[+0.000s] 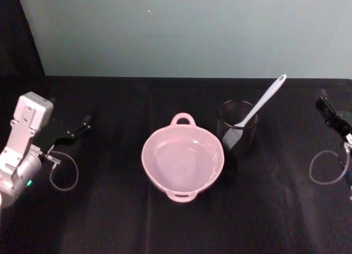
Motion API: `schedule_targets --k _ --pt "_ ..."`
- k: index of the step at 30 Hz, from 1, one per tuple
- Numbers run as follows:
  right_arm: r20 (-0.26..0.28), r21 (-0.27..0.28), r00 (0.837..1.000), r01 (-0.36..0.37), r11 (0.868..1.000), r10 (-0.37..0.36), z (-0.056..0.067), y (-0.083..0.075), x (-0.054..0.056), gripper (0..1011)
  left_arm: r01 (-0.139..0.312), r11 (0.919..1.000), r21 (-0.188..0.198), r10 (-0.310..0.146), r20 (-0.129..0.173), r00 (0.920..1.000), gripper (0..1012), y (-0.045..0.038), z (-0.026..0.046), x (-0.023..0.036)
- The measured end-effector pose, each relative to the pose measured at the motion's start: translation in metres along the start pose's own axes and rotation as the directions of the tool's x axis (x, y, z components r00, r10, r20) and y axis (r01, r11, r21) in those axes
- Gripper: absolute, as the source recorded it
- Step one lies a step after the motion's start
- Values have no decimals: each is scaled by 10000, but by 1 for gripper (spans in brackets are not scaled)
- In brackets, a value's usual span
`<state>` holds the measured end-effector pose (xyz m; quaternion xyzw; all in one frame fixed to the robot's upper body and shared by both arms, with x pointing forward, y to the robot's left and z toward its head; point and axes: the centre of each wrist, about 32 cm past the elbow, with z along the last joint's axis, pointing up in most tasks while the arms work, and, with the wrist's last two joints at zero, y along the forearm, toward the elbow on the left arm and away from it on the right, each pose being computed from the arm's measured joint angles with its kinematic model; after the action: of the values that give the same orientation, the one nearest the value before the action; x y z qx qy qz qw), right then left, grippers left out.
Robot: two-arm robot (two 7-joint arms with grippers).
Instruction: Use the one hand to pick up the spoon and stir the clear water in the bowl.
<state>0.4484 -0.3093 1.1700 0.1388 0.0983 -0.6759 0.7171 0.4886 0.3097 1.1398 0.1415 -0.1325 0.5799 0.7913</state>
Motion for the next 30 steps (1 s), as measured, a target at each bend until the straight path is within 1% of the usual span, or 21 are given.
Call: schedule_targets --k 3,6,9,11,14,15,21,24,27,30 --pt "103 20 9999 113 9999 -113 -34 10 90 1002 1 10000 -1 -1 0 10000 1011 0 0 0" --pt "198 25 9997 111 9999 -111 -69 22 140 1002 0 10000 0 0 0 10000 1011 0 0 0" --pt "580 112 9983 70 9999 -76 -138 55 192 1002 0 10000 -1 0 0 10000 1011 0 0 0" --pt "701 129 9975 75 9999 -84 -161 67 200 1003 0 10000 0 0 0 10000 1011 0 0 0" --pt "1022 115 9947 84 9999 -95 -227 87 218 1002 0 10000 0 0 0 10000 1011 0 0 0" --pt "1022 115 9947 84 9999 -95 -227 87 218 1002 0 10000 0 0 0 10000 1011 0 0 0" --pt "1829 -44 9830 -130 9999 136 -296 102 233 1002 0 10000 0 0 0 10000 1011 0 0 0" --pt "2087 -165 9776 -247 9996 276 -312 102 254 1002 0 10000 -1 0 0 10000 1011 0 0 0" --pt "2256 -238 9735 -326 9992 371 -330 101 278 1003 0 10000 0 0 0 10000 1011 0 0 0" --pt "2246 -234 9738 -322 9992 366 -330 101 276 1002 0 10000 0 0 0 10000 1011 0 0 0"
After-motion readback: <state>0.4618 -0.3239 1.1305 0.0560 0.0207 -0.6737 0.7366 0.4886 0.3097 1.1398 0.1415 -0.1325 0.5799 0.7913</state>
